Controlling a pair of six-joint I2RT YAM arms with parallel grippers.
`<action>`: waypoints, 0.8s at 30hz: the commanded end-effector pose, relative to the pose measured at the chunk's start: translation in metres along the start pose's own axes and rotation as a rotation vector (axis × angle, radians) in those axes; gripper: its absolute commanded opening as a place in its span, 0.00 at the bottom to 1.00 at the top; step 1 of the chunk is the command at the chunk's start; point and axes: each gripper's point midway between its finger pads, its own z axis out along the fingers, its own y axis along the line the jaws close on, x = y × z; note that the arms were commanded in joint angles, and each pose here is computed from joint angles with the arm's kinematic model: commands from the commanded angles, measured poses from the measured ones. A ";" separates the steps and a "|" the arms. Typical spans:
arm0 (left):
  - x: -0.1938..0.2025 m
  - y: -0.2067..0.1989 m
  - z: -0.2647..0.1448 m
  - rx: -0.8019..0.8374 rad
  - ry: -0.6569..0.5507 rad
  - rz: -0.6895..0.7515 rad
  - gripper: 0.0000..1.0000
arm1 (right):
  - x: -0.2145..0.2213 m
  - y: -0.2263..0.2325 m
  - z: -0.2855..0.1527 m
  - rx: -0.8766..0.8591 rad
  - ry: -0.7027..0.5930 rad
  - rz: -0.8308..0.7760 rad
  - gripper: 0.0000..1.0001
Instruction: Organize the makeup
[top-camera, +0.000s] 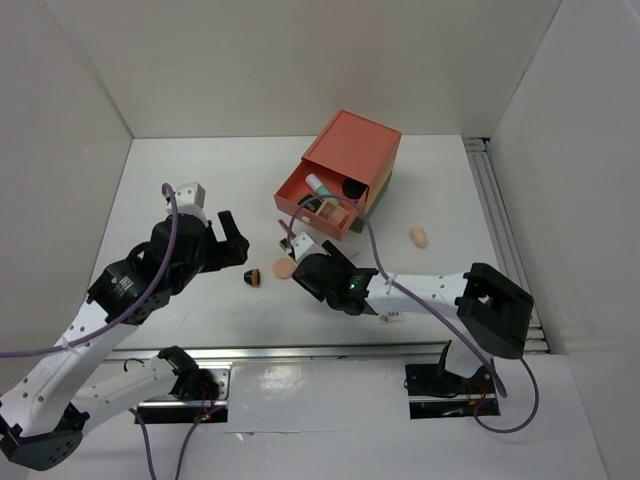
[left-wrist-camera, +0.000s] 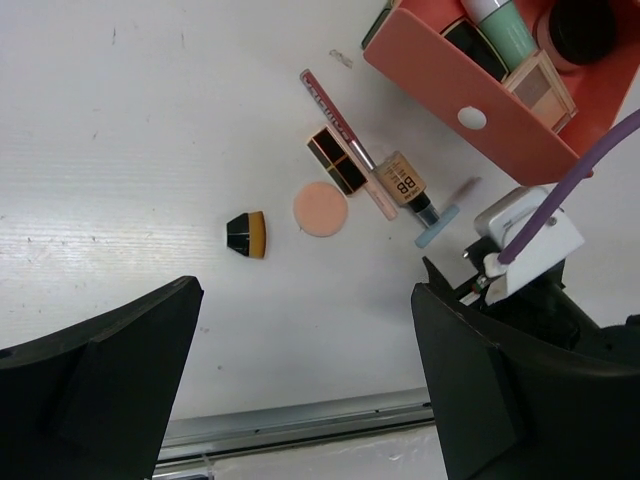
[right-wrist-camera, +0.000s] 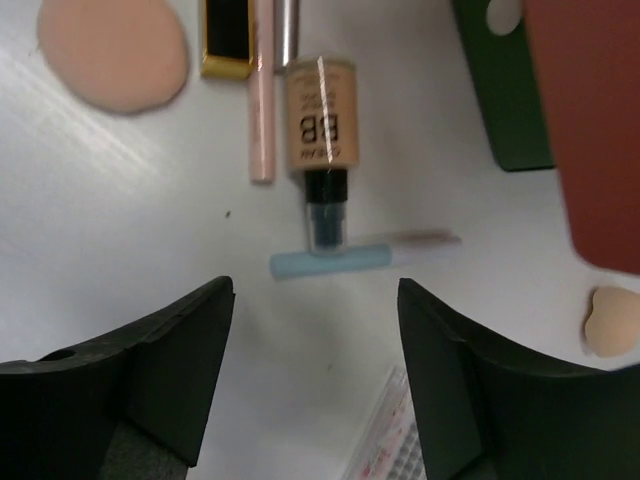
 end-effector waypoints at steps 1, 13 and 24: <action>-0.002 0.003 -0.002 -0.003 -0.023 -0.023 1.00 | -0.033 -0.010 0.015 0.039 -0.143 0.096 0.72; 0.002 0.009 -0.008 0.004 -0.032 -0.046 1.00 | -0.026 -0.010 0.046 0.042 -0.278 0.171 0.67; 0.012 0.014 -0.005 -0.011 -0.011 -0.045 1.00 | -0.025 -0.015 0.070 0.095 -0.320 0.234 0.67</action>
